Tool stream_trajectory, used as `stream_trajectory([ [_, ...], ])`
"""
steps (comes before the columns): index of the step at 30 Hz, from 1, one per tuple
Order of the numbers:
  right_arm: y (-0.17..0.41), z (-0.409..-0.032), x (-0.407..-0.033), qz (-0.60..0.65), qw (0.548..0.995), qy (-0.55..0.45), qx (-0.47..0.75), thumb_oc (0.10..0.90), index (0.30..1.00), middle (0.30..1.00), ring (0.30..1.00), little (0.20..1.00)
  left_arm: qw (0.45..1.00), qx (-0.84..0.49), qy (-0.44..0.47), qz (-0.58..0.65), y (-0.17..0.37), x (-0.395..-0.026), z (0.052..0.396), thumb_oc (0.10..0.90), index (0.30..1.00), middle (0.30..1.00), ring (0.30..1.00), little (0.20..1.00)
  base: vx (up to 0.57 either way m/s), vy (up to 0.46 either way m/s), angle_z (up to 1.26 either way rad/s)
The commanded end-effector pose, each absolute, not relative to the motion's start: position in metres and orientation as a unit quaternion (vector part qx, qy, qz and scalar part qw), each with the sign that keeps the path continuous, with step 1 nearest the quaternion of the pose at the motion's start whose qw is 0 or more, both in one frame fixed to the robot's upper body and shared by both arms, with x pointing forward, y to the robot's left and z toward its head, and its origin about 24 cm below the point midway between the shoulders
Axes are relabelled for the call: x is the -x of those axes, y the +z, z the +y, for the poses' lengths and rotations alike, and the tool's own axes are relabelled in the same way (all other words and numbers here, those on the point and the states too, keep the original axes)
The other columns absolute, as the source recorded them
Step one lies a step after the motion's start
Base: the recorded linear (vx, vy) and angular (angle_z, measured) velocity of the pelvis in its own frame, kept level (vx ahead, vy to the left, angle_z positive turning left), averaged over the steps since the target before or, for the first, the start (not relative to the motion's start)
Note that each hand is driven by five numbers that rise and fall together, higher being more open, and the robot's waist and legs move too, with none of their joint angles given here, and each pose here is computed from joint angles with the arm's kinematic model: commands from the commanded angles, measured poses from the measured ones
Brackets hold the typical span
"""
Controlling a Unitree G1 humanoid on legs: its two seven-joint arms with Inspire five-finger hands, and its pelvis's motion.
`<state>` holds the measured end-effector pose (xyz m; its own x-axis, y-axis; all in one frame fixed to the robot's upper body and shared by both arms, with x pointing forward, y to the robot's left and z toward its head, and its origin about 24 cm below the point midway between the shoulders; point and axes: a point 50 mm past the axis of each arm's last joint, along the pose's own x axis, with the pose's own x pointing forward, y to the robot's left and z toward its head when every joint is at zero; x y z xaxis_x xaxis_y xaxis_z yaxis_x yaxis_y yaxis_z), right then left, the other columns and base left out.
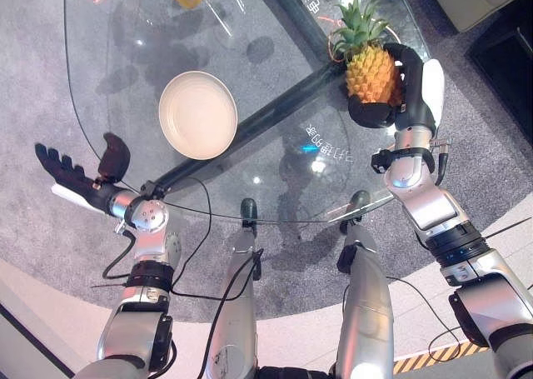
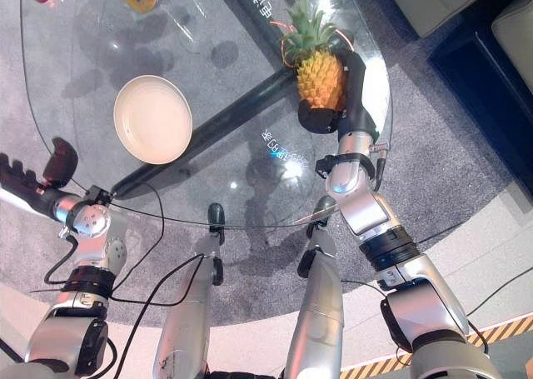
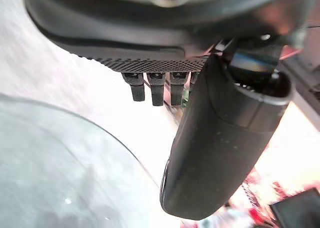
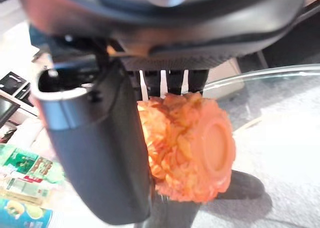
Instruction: Pick up the fruit to the plate
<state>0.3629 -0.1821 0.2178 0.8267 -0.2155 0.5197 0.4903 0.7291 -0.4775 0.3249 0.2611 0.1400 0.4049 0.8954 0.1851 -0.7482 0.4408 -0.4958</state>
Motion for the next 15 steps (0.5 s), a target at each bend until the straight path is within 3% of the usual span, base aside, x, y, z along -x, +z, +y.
stream_trajectory([
  [1, 0.279, -0.160, -0.329, -0.425, 0.844, -0.199, 0.258, 0.100, 0.300, 0.300, 0.300, 0.200, 0.791, 0.148, 0.485, -0.343, 0.181, -0.312, 0.277, 0.800, 0.900, 0.900, 0.900, 0.900, 0.00, -0.041, 0.02],
  [15, 0.294, -0.151, -0.315, -0.493, 0.816, -0.169, 0.251, 0.100, 0.300, 0.300, 0.300, 0.200, 0.821, 0.140, 0.318, -0.454, 0.241, -0.314, 0.235, 0.800, 0.900, 0.900, 0.900, 0.900, 0.00, -0.002, 0.00],
])
